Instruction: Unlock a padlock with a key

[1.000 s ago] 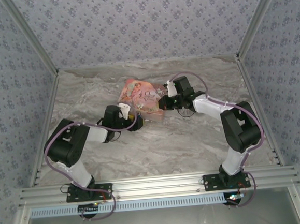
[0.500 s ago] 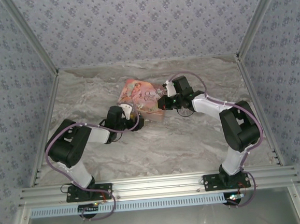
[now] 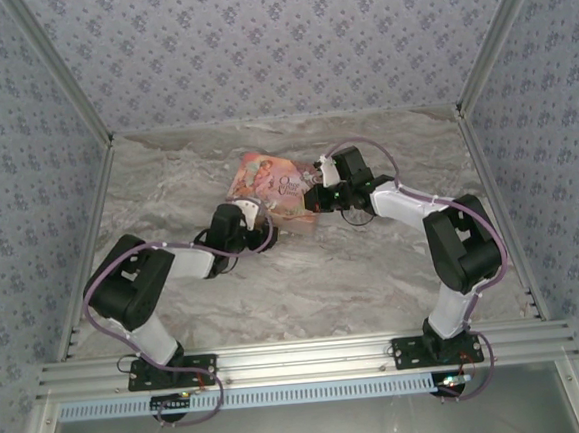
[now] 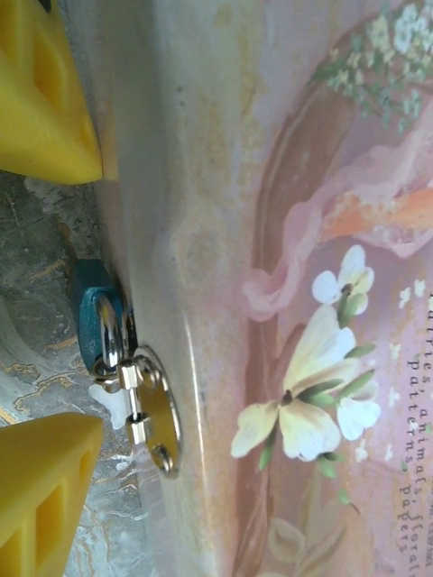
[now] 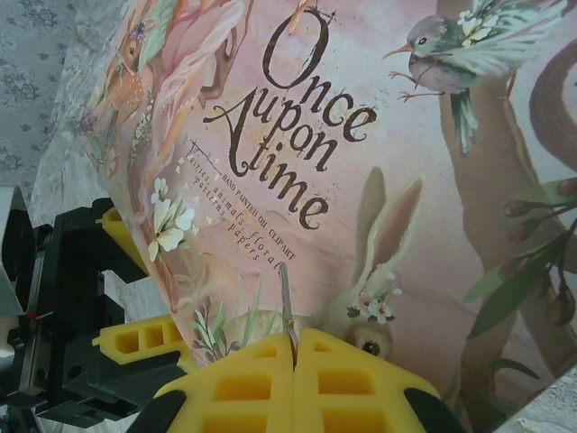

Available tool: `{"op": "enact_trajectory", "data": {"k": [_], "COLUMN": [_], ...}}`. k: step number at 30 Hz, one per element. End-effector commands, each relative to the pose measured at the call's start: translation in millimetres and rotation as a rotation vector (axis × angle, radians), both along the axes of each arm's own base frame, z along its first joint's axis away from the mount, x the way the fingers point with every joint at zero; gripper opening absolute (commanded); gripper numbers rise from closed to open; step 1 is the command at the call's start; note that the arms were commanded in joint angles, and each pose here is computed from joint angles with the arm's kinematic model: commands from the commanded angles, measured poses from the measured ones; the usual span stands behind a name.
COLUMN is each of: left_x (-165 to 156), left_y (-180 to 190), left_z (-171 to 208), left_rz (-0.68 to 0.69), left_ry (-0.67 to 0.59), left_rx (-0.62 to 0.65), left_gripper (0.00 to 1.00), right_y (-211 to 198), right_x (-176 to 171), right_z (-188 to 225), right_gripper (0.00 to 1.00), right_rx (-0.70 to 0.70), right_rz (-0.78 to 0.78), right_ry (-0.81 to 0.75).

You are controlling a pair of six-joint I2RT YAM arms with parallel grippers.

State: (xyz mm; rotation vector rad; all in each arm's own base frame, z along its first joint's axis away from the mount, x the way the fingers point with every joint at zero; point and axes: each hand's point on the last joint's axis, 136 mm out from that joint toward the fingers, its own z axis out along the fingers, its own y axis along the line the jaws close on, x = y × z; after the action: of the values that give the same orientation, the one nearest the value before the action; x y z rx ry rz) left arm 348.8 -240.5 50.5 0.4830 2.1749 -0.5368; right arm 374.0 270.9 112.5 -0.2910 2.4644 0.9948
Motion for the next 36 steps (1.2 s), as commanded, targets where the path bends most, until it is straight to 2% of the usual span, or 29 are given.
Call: {"op": "enact_trajectory", "data": {"k": [1,19,36], "left_x": [12,16,16], "left_y": [-11,-20,-24], "left_z": [23,3,0], "left_rz": [-0.006,-0.006,-0.013], "left_ry": [-0.069,-0.027,-0.008], "left_rx": [0.001,0.036,0.029], "left_gripper": [0.66,0.56,0.36], "right_y": [0,0,-1], "right_x": [-4,-4,-5], "right_z": [-11,-12,-10], "right_gripper": [0.00,0.00,0.00], "right_rx": [-0.033,-0.031,-0.027], "right_rz": [0.014,0.014,0.012], "right_ry": [0.035,0.037,0.031]}}
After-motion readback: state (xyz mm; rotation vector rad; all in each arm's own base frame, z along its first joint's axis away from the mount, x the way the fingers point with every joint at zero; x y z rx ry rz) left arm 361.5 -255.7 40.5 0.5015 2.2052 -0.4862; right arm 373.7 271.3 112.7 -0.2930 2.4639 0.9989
